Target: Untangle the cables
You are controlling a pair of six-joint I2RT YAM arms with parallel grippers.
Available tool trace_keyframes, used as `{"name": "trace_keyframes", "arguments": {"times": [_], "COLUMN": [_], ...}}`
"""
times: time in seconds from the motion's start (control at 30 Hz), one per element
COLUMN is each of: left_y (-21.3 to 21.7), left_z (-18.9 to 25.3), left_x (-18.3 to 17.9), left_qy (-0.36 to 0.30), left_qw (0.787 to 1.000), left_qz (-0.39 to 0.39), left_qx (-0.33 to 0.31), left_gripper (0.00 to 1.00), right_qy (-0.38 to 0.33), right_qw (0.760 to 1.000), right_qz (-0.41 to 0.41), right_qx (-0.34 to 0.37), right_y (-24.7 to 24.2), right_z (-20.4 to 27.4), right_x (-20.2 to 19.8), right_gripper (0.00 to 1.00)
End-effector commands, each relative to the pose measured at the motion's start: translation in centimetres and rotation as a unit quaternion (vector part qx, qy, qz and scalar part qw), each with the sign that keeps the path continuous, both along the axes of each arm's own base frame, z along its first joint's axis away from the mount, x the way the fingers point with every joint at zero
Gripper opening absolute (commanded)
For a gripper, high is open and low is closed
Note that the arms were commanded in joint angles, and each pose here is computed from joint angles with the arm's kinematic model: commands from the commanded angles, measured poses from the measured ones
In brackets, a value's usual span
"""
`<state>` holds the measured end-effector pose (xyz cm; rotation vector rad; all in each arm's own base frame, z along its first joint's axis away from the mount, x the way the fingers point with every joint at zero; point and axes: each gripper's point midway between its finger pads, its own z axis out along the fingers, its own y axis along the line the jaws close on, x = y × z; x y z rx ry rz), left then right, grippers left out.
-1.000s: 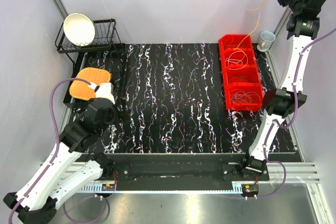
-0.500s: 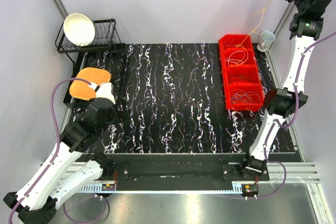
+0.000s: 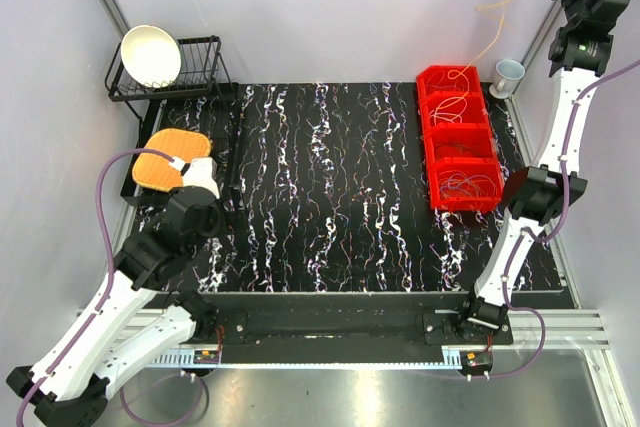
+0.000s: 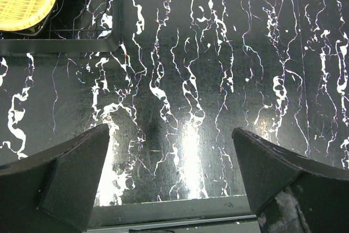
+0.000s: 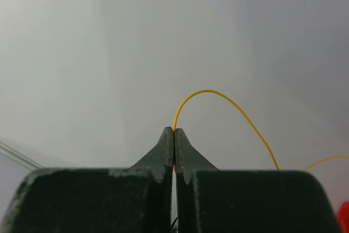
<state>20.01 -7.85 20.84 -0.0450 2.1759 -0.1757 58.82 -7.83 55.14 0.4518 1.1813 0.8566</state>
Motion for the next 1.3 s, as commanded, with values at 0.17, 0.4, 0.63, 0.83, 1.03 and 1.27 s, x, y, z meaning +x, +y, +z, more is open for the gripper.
{"name": "trace_keyframes", "arguments": {"times": [0.17,0.4,0.63,0.83,1.03,1.27], "left_y": [-0.3,0.3,-0.1,0.0,0.1,0.1], "left_z": [1.2,1.7,1.4,1.7,1.8,1.8], "left_x": [0.7,0.7,0.8,0.6,0.5,0.5], "left_qy": [-0.024,-0.038,-0.031,-0.038,-0.041,-0.041], "left_qw": [1.000,0.999,0.999,0.999,0.999,0.999], "left_qz": [0.001,0.008,0.000,0.000,0.001,-0.001], "left_qx": [-0.012,-0.024,-0.026,-0.030,-0.031,-0.033], "left_gripper": [0.99,0.99,0.99,0.99,0.99,0.99], "right_qy": [0.029,0.066,0.090,0.077,0.077,0.111], "right_qw": [0.999,0.997,0.996,0.996,0.996,0.992], "right_qz": [0.013,0.023,0.023,0.032,0.043,0.063], "right_qx": [-0.033,-0.020,-0.008,-0.017,-0.007,0.013], "right_y": [0.1,1.2,1.9,2.7,3.4,3.5], "right_z": [-3.8,-7.7,-10.0,-7.8,-7.0,-10.8], "right_x": [0.8,-1.7,-4.2,-5.7,-6.9,-5.5], "right_gripper": [0.00,0.00,0.00,0.00,0.00,0.00]}}
